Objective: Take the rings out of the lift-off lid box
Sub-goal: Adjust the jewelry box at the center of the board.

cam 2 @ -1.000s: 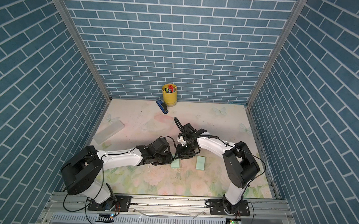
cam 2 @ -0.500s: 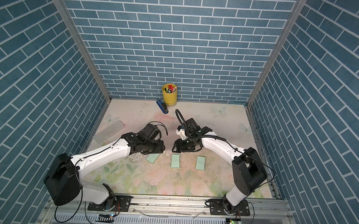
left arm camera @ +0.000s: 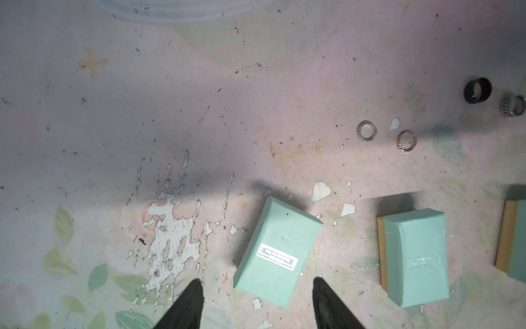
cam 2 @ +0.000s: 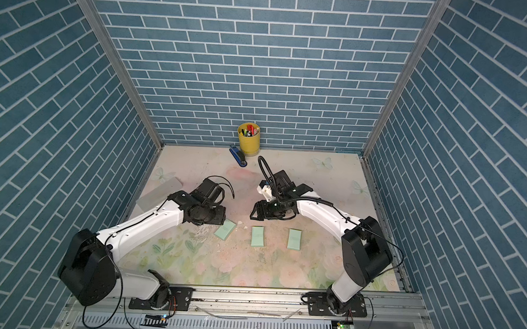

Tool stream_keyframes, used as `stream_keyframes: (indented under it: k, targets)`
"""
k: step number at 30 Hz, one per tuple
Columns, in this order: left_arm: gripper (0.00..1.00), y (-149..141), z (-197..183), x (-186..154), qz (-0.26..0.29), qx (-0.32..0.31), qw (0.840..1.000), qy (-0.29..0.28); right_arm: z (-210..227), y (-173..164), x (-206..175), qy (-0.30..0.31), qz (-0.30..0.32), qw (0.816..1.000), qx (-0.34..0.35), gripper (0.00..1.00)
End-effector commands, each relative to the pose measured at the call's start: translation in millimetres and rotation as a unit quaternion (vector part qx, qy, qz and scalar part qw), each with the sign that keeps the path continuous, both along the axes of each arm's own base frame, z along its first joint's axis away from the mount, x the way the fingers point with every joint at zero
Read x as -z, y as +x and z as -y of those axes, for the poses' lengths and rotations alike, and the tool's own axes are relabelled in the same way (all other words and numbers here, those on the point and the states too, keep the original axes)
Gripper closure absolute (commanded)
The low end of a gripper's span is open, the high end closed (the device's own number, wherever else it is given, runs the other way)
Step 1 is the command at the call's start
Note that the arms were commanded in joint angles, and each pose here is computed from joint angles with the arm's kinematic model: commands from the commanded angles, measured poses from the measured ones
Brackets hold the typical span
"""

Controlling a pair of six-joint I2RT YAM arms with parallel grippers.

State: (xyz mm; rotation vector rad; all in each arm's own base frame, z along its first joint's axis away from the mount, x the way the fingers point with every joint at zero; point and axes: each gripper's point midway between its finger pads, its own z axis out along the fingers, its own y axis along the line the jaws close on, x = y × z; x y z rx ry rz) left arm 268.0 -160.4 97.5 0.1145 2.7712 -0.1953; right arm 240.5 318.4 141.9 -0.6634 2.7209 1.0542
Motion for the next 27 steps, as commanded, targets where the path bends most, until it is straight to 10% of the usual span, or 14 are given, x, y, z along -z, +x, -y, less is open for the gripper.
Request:
stream_keyframes:
  k: [1,16,27]
  targets:
    - [0.37,0.0,-0.8,12.2,0.000,0.010,1.000,0.003,-11.2,3.2,-7.5,0.019,-0.008,1.000,-0.013,0.38]
    - [0.39,8.3,25.0,67.5,-0.034,0.027,0.998,-0.037,-24.9,0.3,9.1,-0.015,-0.029,0.999,-0.021,0.42]
    - [0.42,-19.6,21.6,77.0,-0.056,-0.105,0.985,-0.124,-34.3,-1.8,14.3,-0.017,-0.035,0.999,-0.027,0.42]
